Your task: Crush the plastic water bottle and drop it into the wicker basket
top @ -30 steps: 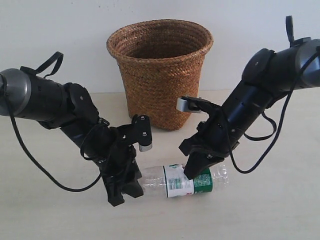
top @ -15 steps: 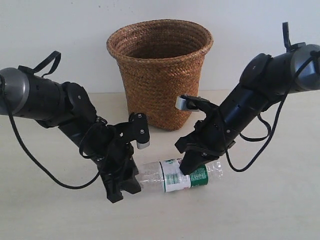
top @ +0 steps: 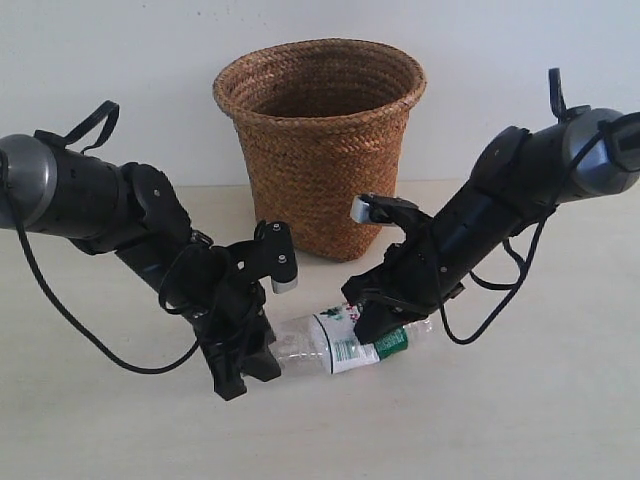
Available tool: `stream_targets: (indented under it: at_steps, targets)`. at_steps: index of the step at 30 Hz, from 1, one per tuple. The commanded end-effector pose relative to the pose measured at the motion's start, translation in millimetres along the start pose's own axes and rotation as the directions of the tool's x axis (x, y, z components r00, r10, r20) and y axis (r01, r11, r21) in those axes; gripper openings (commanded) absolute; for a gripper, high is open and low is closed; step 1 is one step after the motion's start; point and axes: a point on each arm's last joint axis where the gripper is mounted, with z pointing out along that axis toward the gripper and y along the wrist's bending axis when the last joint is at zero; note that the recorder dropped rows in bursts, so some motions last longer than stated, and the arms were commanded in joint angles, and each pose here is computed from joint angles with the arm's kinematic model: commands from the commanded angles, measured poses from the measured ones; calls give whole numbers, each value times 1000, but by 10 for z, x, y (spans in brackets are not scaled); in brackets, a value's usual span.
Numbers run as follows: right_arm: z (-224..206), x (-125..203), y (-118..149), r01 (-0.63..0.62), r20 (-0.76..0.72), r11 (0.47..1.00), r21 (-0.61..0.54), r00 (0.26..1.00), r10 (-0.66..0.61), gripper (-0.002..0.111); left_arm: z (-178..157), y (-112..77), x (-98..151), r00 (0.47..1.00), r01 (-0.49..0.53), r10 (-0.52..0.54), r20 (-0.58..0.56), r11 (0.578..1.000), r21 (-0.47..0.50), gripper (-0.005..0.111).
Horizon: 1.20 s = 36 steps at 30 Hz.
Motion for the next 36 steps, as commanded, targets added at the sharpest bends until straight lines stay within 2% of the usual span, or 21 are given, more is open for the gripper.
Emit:
stream_targets:
  at_steps: [1,7,12,16,19,23,28,33,36]
  targets:
    - [240,49,-265,30,12,989,142,999,-32,0,20,-102,-35,1000,-9,9,5,996,89,4]
    - [417,-13,-360,-7,-91,995,103,996,16,0,19,-116,-47,1000,-2,0,18,994,106,4]
    - [550,29,-556,-18,-216,979,205,974,63,0,19,-114,-47,1000,2,-4,18,995,103,4]
    - [551,32,-553,-18,-228,980,199,972,64,0,19,-114,-47,1000,25,-27,16,994,104,4]
    - [374,-54,-421,-1,-271,990,141,962,40,0,19,-114,-43,1000,23,-24,12,994,103,4]
    - [-56,-208,-152,66,-213,993,102,976,-43,0,21,-120,13,998,-41,45,-39,993,109,4]
    - [-533,-260,127,152,-169,985,87,976,-136,0,21,-113,22,993,-101,106,-43,989,104,4]
    - [-789,-233,290,180,-133,979,91,977,-168,0,19,-130,26,979,-197,203,-33,972,127,4]
    - [-766,-181,371,164,-115,986,31,981,-160,0,18,-133,26,971,-231,237,-29,964,131,4]
